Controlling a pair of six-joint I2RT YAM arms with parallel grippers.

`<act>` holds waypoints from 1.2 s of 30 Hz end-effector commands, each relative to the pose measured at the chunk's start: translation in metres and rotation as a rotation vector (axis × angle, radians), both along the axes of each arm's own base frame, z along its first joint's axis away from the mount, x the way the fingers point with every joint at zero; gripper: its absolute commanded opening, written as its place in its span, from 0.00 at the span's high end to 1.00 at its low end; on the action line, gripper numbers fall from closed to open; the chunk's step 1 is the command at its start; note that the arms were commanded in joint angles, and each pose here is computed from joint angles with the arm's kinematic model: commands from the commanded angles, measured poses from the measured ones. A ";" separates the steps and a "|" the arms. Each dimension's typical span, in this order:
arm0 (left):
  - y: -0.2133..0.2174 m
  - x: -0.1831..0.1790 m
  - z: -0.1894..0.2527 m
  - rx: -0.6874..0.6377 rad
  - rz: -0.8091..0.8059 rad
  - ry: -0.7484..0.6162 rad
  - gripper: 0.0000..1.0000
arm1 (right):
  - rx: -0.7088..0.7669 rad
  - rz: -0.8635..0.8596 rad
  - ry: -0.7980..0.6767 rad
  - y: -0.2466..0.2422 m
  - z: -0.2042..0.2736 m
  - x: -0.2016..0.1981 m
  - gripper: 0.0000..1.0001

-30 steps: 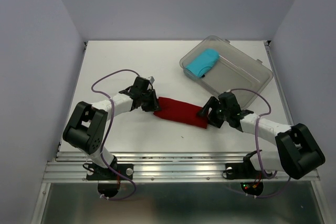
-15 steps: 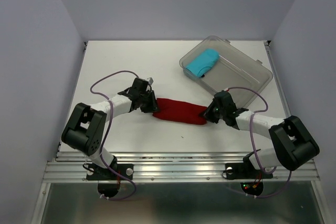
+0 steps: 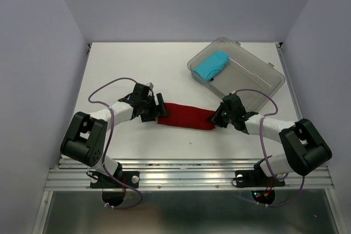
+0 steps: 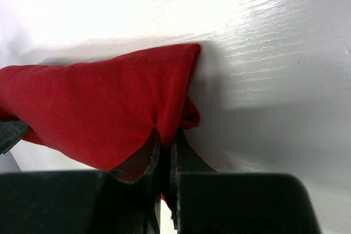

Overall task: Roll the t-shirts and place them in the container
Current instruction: Pick up the T-shirt from the center of the board.

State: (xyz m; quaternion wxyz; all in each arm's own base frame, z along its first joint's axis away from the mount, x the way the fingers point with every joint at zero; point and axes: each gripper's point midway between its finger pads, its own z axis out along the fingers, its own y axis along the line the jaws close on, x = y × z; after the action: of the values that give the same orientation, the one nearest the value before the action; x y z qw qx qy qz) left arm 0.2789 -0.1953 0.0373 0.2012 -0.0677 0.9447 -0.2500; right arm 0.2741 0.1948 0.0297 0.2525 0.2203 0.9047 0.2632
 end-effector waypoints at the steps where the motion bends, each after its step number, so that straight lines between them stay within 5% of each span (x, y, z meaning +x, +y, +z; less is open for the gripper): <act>1: 0.003 0.003 -0.001 -0.013 0.055 -0.001 0.12 | -0.063 0.016 0.018 -0.005 -0.012 -0.004 0.99; 7: -0.004 0.006 -0.008 -0.046 0.045 -0.006 0.18 | -0.067 0.020 0.027 -0.005 -0.016 -0.006 0.99; 10: -0.016 0.007 -0.011 -0.102 0.013 0.003 0.36 | -0.066 0.024 0.032 -0.005 -0.018 -0.006 0.99; 11: -0.019 0.008 -0.013 -0.111 0.006 0.004 0.43 | -0.069 0.025 0.035 -0.005 -0.020 -0.006 0.99; 12: -0.023 0.007 -0.012 -0.130 -0.006 0.009 0.63 | -0.070 0.027 0.037 -0.005 -0.020 -0.006 0.99; 15: -0.028 0.007 -0.009 -0.146 -0.029 0.007 1.00 | -0.071 0.032 0.034 -0.004 -0.018 -0.005 0.99; 36: -0.018 0.030 0.139 -0.143 -0.003 -0.271 1.00 | -0.117 0.047 -0.361 0.004 0.156 0.068 0.99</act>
State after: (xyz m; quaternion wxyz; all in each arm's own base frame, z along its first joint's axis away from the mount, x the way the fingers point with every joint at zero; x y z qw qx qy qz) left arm 0.3082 -0.2097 0.1418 0.2951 -0.0621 0.9025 -0.3075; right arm 0.3232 0.2000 0.1458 0.3617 0.1509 0.8828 0.2589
